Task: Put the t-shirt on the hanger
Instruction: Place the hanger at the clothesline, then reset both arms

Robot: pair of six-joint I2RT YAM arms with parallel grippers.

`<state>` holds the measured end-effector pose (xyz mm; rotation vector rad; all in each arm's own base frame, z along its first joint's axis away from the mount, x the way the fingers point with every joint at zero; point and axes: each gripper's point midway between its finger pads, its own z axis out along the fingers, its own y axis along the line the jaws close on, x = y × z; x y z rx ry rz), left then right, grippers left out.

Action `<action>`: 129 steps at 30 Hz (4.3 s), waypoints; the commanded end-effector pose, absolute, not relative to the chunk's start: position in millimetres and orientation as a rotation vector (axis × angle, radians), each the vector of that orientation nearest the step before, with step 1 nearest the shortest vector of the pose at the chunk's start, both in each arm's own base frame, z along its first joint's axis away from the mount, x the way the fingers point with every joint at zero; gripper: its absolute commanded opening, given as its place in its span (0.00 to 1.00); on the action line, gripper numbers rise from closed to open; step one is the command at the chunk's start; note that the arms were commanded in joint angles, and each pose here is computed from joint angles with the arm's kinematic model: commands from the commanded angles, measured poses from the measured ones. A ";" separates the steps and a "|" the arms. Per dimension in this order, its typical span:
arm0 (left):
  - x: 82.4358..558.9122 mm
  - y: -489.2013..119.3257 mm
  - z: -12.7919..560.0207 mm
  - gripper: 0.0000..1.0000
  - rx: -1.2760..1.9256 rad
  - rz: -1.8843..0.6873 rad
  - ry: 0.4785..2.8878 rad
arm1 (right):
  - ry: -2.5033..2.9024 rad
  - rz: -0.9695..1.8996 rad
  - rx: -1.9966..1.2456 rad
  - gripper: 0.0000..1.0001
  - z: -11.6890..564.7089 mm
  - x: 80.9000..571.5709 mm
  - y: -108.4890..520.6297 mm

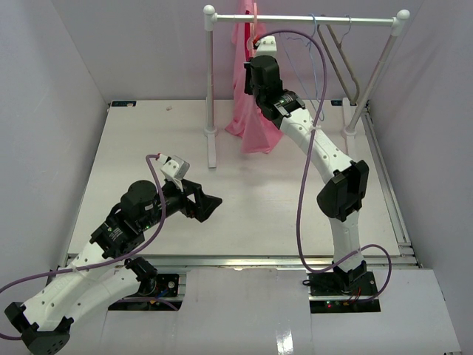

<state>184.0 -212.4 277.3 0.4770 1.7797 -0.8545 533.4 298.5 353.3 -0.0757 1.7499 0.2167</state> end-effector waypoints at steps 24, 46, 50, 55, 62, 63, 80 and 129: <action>178.6 -213.2 280.6 0.98 0.501 -0.877 1.748 | 1.693 0.474 -0.094 0.08 421.8 509.9 255.4; 178.7 -215.5 278.3 0.98 0.509 -0.883 1.755 | 1.806 0.594 -0.229 0.08 406.1 497.9 259.7; 178.9 -215.3 277.2 0.98 0.509 -0.881 1.759 | 1.787 0.583 -0.219 0.08 414.6 498.3 253.0; 179.2 -215.2 276.9 0.98 0.506 -0.881 1.759 | 1.803 0.605 -0.206 0.08 407.4 506.0 252.4; 179.7 -215.5 277.3 0.98 0.507 -0.879 1.759 | 1.824 0.678 -0.259 0.08 393.7 505.2 266.8; 179.9 -215.4 277.7 0.98 0.506 -0.879 1.758 | 1.819 0.690 -0.270 0.08 395.3 503.5 268.8; 182.9 -210.0 279.1 0.98 0.514 -0.837 1.730 | 1.773 0.650 -0.338 0.53 425.2 457.3 248.3; 186.7 -239.2 227.2 0.98 0.453 -0.999 1.663 | 1.850 0.447 -0.216 0.90 207.4 200.8 166.4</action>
